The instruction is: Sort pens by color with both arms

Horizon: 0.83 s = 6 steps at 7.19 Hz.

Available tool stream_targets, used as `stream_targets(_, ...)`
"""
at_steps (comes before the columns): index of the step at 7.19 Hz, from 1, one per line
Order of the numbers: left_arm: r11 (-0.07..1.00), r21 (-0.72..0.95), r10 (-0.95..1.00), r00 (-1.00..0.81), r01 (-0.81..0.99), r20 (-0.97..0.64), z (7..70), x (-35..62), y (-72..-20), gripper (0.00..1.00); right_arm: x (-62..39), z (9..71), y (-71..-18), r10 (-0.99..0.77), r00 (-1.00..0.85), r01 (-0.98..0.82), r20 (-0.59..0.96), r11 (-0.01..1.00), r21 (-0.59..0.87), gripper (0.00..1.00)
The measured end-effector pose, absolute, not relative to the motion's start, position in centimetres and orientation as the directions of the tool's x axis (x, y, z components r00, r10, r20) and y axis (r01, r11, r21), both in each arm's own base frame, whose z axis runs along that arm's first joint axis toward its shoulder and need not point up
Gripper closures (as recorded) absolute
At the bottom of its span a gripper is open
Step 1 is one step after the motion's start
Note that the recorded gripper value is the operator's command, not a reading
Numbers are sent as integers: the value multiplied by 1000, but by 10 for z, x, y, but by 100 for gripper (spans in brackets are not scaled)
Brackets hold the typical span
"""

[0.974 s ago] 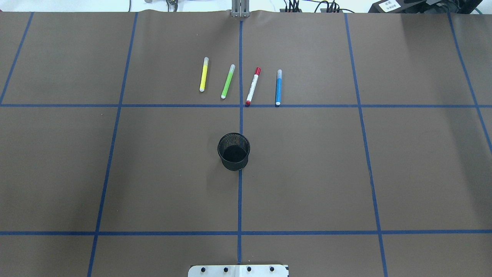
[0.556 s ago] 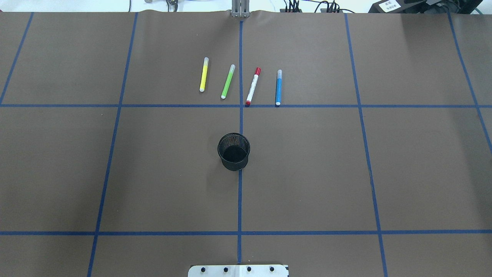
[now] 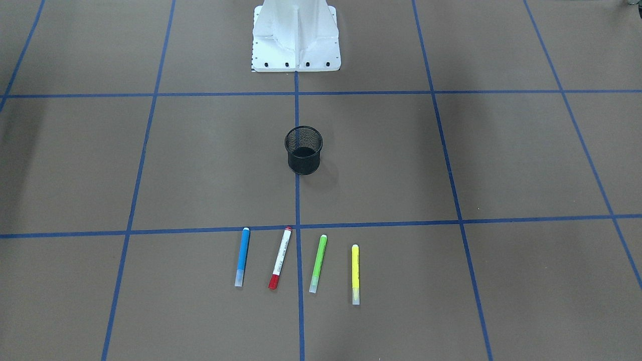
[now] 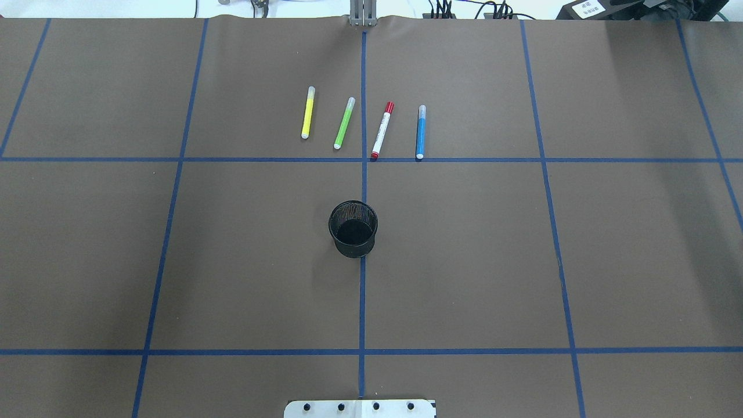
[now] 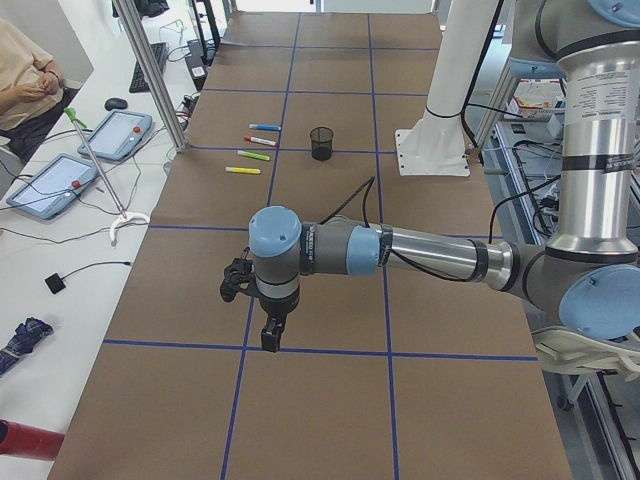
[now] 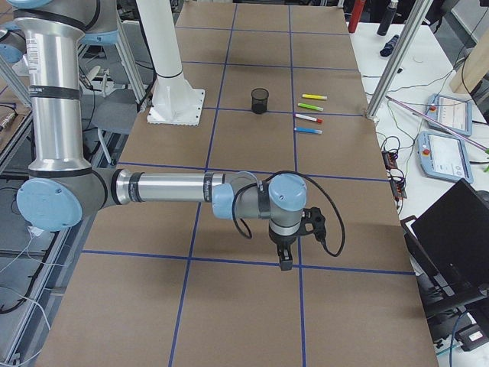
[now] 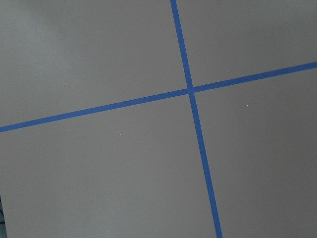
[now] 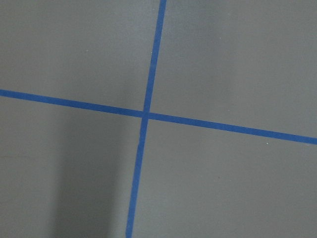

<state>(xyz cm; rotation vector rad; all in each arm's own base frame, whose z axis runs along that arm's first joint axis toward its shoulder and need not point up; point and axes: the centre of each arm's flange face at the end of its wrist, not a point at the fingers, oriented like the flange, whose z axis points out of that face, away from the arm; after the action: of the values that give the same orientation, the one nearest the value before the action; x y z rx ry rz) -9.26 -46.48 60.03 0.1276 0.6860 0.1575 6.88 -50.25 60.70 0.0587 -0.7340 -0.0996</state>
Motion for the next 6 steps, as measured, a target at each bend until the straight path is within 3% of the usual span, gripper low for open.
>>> stream_targets(6,981,161,184,762,-106,-620,604,-91,-464,0,62,625,-475,-54,727,86,685,996,-13,0)
